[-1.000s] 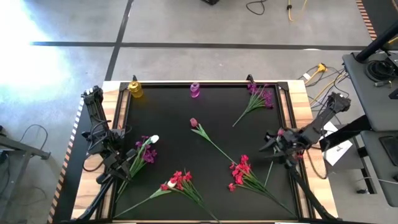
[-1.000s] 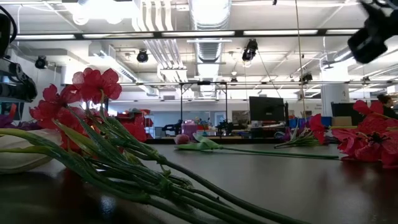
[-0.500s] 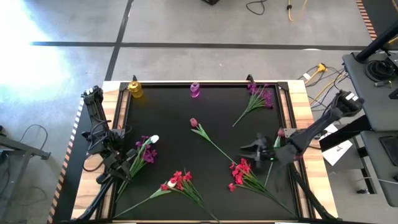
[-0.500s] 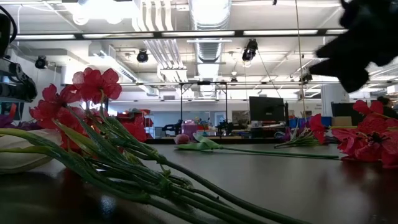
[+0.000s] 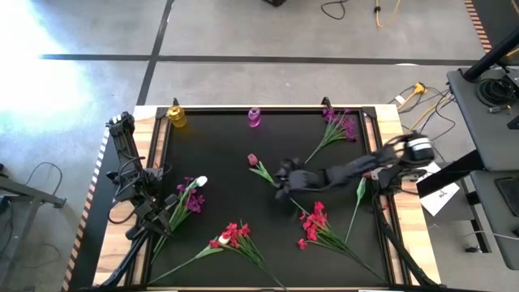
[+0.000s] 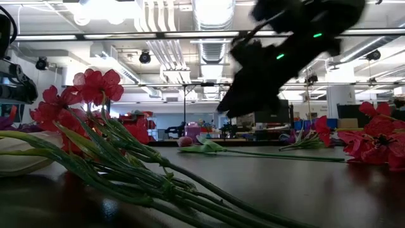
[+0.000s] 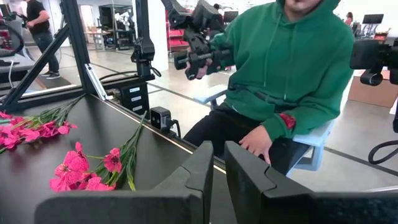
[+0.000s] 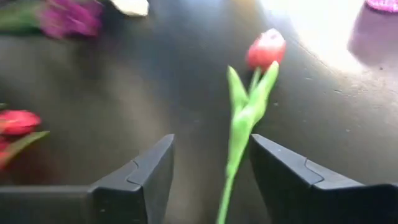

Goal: Sort flowers into vase by color
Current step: Put the left red tulip into the purple vase

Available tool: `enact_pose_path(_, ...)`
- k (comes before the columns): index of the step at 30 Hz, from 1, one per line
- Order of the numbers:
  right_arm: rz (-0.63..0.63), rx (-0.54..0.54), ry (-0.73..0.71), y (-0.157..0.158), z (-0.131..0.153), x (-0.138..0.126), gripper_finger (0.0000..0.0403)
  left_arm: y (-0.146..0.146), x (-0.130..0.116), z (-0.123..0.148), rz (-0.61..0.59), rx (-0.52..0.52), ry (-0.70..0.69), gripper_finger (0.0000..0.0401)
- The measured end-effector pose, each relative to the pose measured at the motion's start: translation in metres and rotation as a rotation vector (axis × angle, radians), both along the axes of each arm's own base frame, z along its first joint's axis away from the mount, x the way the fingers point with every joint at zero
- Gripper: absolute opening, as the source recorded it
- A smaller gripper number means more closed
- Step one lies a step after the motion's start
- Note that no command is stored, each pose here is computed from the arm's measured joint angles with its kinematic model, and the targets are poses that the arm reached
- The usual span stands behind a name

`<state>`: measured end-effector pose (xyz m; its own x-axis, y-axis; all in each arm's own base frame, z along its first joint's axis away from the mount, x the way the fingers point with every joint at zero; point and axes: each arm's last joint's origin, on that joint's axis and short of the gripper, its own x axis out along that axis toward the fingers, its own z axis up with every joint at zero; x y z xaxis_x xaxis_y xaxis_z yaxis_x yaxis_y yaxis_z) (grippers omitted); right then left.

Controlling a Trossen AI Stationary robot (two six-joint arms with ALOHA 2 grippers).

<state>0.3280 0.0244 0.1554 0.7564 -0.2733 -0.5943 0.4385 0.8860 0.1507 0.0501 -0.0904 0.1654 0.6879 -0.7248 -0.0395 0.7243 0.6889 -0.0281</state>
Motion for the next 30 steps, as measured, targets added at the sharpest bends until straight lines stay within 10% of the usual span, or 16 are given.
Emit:
enact_pose_path(17, -0.052, 0.088, 0.59, -0.053, -0.019, 0.104, 0.0201, 0.0, 0.0, 0.0, 0.0, -0.002, 0.0, 0.0028)
enact_pose_path(30, 0.009, 0.09, 0.611, -0.054, -0.014, 0.108, 0.0037, 0.0, 0.0, 0.0, 0.0, -0.001, 0.0, 0.0028)
